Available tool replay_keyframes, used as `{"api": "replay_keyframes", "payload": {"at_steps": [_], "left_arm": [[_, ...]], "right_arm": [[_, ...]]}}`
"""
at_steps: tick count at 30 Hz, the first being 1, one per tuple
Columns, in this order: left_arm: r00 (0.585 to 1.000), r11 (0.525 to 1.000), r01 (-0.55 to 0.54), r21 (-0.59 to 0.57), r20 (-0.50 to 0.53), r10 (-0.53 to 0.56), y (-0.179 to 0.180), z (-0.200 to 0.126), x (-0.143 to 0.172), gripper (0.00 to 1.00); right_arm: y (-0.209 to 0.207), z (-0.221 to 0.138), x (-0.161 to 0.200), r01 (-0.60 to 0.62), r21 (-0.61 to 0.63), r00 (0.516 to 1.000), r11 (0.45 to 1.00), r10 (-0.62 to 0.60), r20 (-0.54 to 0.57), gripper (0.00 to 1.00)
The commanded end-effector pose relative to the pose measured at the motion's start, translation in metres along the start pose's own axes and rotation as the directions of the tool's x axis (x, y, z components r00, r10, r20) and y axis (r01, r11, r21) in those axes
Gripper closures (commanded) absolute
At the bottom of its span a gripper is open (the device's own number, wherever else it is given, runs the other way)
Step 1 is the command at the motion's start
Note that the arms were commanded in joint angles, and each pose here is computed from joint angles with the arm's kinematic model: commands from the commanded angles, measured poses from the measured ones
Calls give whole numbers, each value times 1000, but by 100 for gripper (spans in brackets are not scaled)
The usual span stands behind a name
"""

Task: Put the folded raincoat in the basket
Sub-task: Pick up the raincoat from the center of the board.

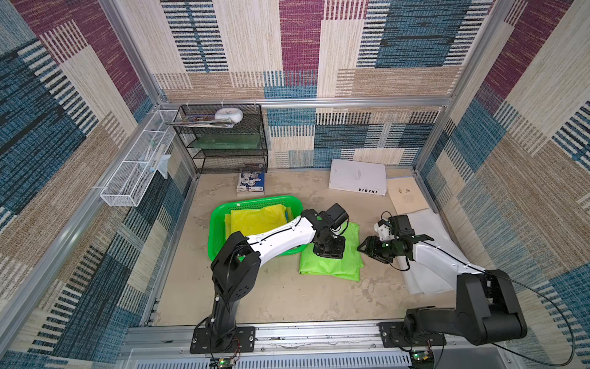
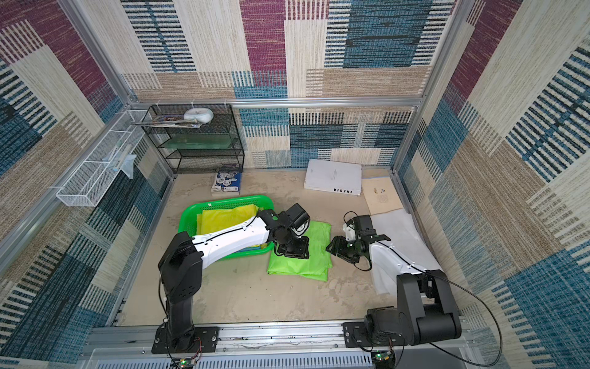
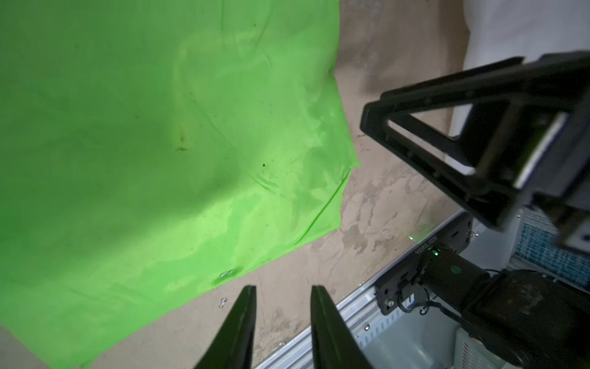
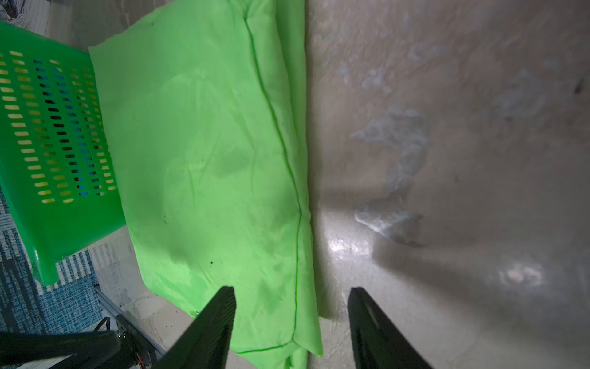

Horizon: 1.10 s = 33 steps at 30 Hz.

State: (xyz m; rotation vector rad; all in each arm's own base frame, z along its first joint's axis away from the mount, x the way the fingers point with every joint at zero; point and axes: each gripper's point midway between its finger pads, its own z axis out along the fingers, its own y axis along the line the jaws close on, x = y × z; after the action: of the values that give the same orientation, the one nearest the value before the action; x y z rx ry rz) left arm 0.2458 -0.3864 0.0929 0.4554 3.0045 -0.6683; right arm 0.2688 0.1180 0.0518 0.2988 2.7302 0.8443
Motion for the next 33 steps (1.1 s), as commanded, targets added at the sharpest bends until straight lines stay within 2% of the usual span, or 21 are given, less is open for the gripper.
{"api": "replay_keyframes", "payload": {"at_steps": [1, 5, 14, 20, 25, 29, 31, 33], "left_arm": [[1000, 998, -6, -69, -18, 4, 14, 13, 0, 66], [1000, 982, 2, -191, -15, -5, 37, 21, -5, 67], [998, 958, 34, -285, -37, -47, 63, 37, 2, 68], [998, 947, 39, -319, -40, -54, 72, 41, 3, 68], [998, 948, 30, -317, -50, -48, 72, 42, 5, 68], [999, 953, 20, -303, -37, -33, 67, 35, 2, 66], [1000, 954, 8, -299, -13, -13, 64, 26, -1, 61], [1000, 957, -3, -289, 16, 8, 58, 14, -6, 52]], "right_arm": [[7, 4, -1, 2, -71, 1000, 997, -2, 1, 41], [1, 12, 2, -16, -74, 1000, 997, 14, -25, 43], [-13, 28, 7, -35, -63, 998, 997, 31, -60, 47], [-11, 41, 14, -78, -127, 992, 989, 64, -111, 55], [-8, 41, 11, -64, -137, 993, 989, 49, -106, 67], [-7, 38, 6, -46, -128, 995, 991, 35, -90, 81], [-7, 36, 2, -35, -117, 996, 993, 26, -80, 88], [-12, 34, 0, -24, -76, 997, 997, 18, -73, 94]]}}
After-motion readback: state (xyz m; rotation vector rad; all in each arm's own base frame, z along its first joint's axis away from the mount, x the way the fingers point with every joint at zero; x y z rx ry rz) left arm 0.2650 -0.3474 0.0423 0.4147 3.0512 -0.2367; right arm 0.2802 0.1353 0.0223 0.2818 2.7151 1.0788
